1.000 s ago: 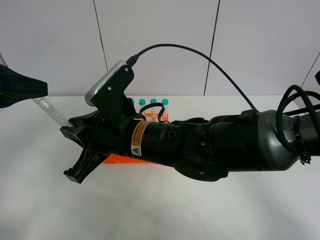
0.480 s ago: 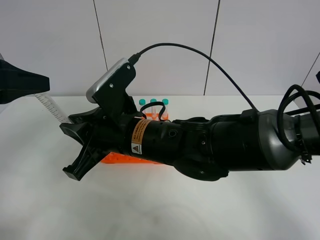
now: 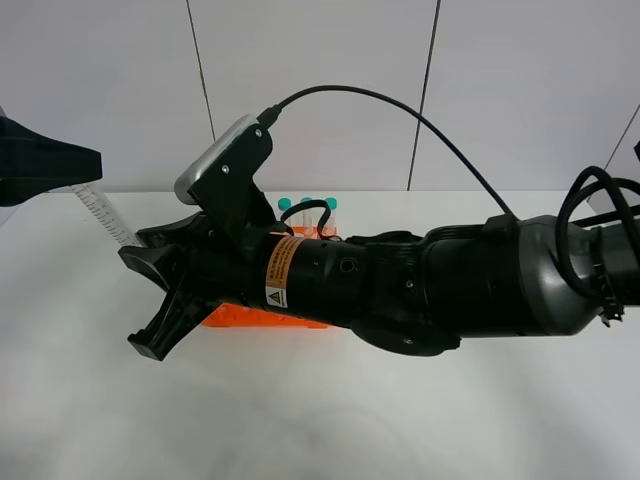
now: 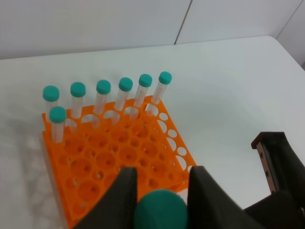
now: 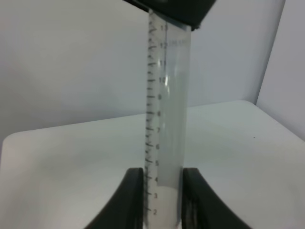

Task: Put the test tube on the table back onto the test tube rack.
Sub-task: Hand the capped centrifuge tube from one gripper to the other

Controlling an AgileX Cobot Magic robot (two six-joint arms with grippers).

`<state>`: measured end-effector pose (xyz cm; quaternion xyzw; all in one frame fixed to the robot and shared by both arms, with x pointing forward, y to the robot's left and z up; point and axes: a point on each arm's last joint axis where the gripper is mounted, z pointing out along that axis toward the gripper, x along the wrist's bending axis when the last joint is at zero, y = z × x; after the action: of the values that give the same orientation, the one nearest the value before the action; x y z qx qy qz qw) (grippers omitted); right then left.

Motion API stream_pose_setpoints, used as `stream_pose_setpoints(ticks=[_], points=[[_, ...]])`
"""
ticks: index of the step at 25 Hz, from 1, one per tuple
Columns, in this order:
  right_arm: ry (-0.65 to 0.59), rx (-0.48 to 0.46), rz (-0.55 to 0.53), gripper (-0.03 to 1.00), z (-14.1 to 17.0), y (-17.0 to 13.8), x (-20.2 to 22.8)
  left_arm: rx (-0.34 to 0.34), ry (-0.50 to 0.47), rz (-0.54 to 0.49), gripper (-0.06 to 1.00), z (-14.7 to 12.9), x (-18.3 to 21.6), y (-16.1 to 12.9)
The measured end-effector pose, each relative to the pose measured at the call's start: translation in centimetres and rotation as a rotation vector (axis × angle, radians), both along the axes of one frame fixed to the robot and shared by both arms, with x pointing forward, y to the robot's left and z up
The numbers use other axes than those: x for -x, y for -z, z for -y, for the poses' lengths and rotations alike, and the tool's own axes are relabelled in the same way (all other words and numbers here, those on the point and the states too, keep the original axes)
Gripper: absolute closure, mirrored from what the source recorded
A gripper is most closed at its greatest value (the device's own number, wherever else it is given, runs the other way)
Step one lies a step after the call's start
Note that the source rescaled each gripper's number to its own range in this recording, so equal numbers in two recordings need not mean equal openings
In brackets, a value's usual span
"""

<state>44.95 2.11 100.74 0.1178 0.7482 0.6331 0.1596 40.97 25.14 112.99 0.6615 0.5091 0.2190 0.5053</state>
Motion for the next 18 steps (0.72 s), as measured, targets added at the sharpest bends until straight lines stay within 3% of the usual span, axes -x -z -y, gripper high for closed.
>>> stream_pose_setpoints(ticks=[4, 6, 18], points=[[-0.038, 0.026, 0.035, 0.42, -0.14, 0.1, 0.34, 0.022, -0.001, 0.001, 0.93, 0.07, -0.01, -0.1], [-0.047, 0.033, 0.046, 0.33, -0.16, 0.13, 0.41, 0.028, -0.002, 0.001, 0.93, 0.09, -0.01, -0.12], [-0.082, 0.03, 0.058, 0.26, -0.27, 0.07, 0.69, 0.036, -0.005, 0.003, 0.93, 0.1, -0.03, -0.17]])
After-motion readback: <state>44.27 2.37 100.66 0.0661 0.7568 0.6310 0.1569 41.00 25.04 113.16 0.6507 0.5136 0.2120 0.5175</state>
